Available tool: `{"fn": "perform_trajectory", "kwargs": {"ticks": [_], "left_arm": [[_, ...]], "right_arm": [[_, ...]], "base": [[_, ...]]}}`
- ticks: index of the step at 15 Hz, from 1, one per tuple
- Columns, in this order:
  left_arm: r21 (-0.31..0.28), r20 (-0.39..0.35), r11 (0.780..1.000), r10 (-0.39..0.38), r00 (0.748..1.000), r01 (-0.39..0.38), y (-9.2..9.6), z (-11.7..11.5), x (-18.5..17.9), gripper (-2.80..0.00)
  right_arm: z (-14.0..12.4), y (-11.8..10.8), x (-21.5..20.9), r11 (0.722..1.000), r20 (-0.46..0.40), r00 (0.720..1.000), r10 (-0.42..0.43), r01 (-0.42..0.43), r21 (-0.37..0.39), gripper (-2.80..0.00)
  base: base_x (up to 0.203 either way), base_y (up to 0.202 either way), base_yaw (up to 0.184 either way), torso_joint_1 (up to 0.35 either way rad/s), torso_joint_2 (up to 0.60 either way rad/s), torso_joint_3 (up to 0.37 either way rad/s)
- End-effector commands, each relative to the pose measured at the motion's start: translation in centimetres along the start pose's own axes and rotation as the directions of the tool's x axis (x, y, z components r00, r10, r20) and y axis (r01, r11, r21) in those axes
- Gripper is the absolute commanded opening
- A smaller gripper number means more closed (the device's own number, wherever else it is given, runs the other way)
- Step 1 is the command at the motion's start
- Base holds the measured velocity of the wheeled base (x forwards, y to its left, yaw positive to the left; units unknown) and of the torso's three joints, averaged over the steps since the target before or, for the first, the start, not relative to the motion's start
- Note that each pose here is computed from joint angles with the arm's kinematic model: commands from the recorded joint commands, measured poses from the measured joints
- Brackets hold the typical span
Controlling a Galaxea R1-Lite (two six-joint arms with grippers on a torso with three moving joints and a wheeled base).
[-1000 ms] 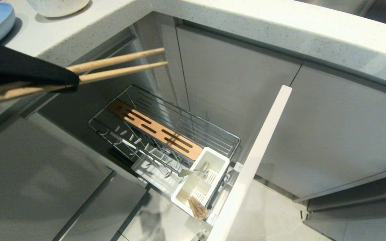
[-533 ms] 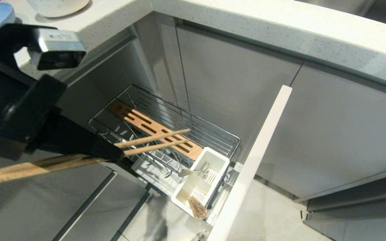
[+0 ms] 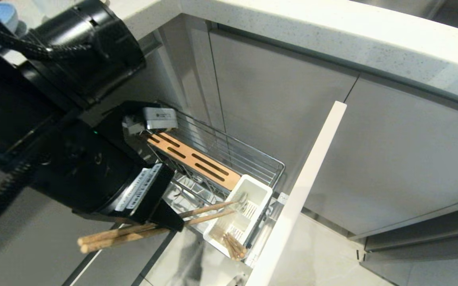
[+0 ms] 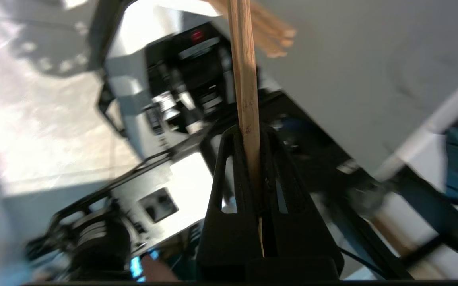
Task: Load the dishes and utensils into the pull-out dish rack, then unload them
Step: Pick up the chopsticks and place it in the cupboard
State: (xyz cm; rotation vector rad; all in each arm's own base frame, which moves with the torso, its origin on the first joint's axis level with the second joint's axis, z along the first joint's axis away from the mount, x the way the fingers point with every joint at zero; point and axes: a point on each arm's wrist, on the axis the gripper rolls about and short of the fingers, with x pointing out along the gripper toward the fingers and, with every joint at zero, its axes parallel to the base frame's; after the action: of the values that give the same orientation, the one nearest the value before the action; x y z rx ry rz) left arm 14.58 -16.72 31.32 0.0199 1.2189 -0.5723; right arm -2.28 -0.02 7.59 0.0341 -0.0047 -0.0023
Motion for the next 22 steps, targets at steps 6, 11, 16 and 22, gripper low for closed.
{"fn": "perform_trajectory", "kwargs": {"ticks": [6, 11, 16, 22], "left_arm": [[0.067, -0.105, 0.995, 0.086, 0.991, -0.079, 0.1, 0.4, 2.9, -2.8], [0.065, -0.164, 0.992, 0.117, 0.98, -0.107, -0.1, 1.4, 5.5, -2.8], [0.063, -0.181, 0.991, 0.129, 0.975, -0.119, -0.2, 2.3, 7.1, -2.8], [0.044, -0.204, 0.989, 0.149, 0.968, -0.142, 0.1, 3.7, 9.9, -2.8]], "right_arm": [[0.0, 0.0, 0.0, 1.0, 0.002, 1.0, 0.0, 0.0, 0.001, -2.8], [0.0, 0.0, 0.0, 1.0, 0.003, 1.0, -0.001, 0.001, 0.001, -2.8], [0.0, 0.0, 0.0, 1.0, 0.003, 1.0, 0.0, 0.0, 0.001, -2.8], [0.0, 0.0, 0.0, 1.0, 0.003, 1.0, 0.001, -0.001, 0.0, -2.8]], "base": [[0.0, 0.0, 0.0, 0.0, 0.0, 0.0], [0.0, 0.0, 0.0, 0.0, 0.0, 0.0], [0.0, 0.0, 0.0, 0.0, 0.0, 0.0], [0.0, 0.0, 0.0, 0.0, 0.0, 0.0]]}}
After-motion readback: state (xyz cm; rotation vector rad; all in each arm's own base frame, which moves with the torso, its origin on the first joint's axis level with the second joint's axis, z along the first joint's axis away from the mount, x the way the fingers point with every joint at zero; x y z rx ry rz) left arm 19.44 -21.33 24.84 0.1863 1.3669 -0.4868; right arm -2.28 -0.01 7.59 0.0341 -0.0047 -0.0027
